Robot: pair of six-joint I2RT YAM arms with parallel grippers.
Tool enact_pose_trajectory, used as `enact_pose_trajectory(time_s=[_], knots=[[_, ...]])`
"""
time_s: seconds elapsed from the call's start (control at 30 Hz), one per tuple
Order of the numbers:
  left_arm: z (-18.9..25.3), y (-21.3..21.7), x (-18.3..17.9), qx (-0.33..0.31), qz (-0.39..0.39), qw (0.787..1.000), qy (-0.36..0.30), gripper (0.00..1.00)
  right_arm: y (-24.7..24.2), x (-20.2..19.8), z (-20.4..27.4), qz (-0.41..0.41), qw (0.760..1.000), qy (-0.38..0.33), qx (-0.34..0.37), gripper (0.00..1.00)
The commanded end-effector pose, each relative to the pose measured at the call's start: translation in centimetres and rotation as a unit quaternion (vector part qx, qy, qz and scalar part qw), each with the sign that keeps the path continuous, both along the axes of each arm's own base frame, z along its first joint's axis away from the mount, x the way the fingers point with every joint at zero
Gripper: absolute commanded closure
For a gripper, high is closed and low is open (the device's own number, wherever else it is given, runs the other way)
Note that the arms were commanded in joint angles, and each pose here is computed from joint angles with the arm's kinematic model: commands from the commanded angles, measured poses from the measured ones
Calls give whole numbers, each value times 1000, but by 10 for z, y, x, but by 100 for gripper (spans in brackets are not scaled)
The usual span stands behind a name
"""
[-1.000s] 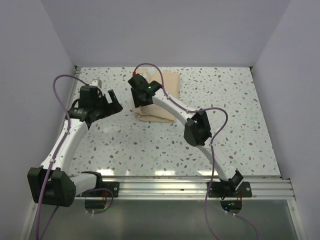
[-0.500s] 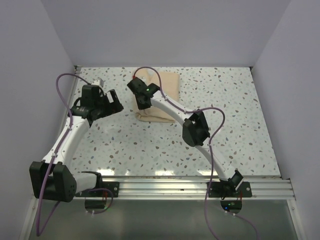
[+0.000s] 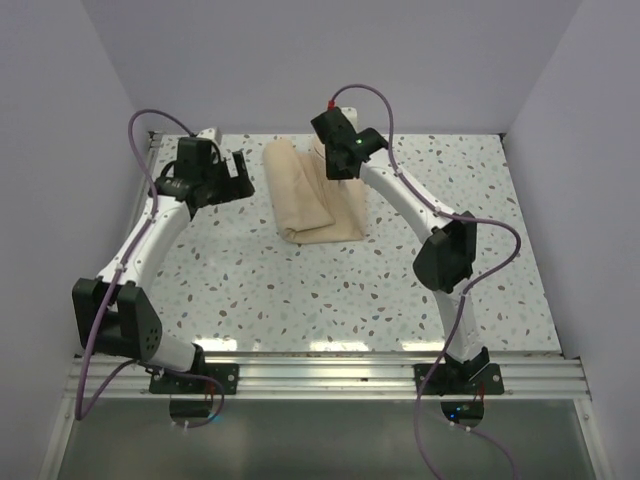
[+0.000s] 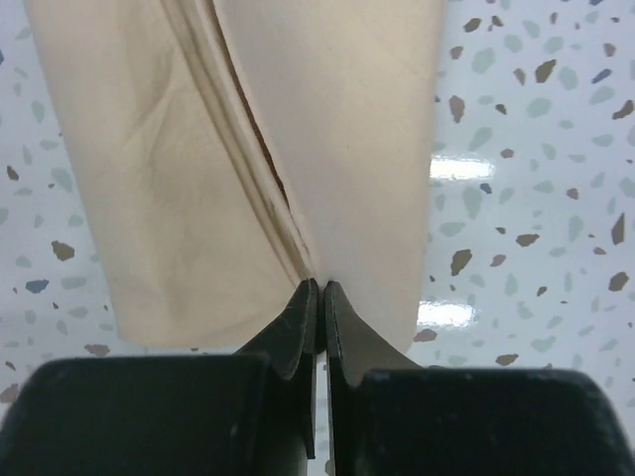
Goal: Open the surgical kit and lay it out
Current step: Open the surgical kit at the center of the board.
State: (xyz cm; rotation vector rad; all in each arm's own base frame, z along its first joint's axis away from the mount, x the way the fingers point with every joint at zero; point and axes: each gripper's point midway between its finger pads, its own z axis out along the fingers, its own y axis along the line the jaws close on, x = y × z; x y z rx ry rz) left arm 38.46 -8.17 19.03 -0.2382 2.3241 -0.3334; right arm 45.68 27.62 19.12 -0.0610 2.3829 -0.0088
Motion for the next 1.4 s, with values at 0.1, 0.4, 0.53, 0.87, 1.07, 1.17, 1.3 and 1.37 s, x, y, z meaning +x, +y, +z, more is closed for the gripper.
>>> enact_pose_trajectory(time_s=[0.1, 0.4, 0.53, 0.87, 1.07, 1.17, 1.3, 1.37], knots=[[23, -41, 36, 44, -59, 997, -29, 3, -58, -5, 8, -85, 996, -6, -26, 100], [-23, -138, 72, 167, -130, 977, 9, 4, -191, -44, -16, -233, 965, 26, -119, 100], [-72, -161, 75, 220, -148, 963, 47, 5, -233, -62, -32, -280, 947, 57, -148, 78], [-139, -179, 62, 313, -156, 931, 100, 9, -267, -75, -22, -299, 938, 70, -161, 1], [-138, -219, 47, 307, -192, 929, 79, 9, -267, -73, -19, -289, 940, 74, -165, 2], [-125, -239, 41, 303, -207, 929, 52, 8, -263, -71, -23, -282, 943, 79, -160, 1], [-133, -236, 40, 322, -202, 923, 59, 7, -261, -69, -25, -279, 944, 82, -159, 2], [-145, -230, 40, 338, -193, 918, 72, 7, -261, -68, -24, -276, 944, 83, -162, 2]])
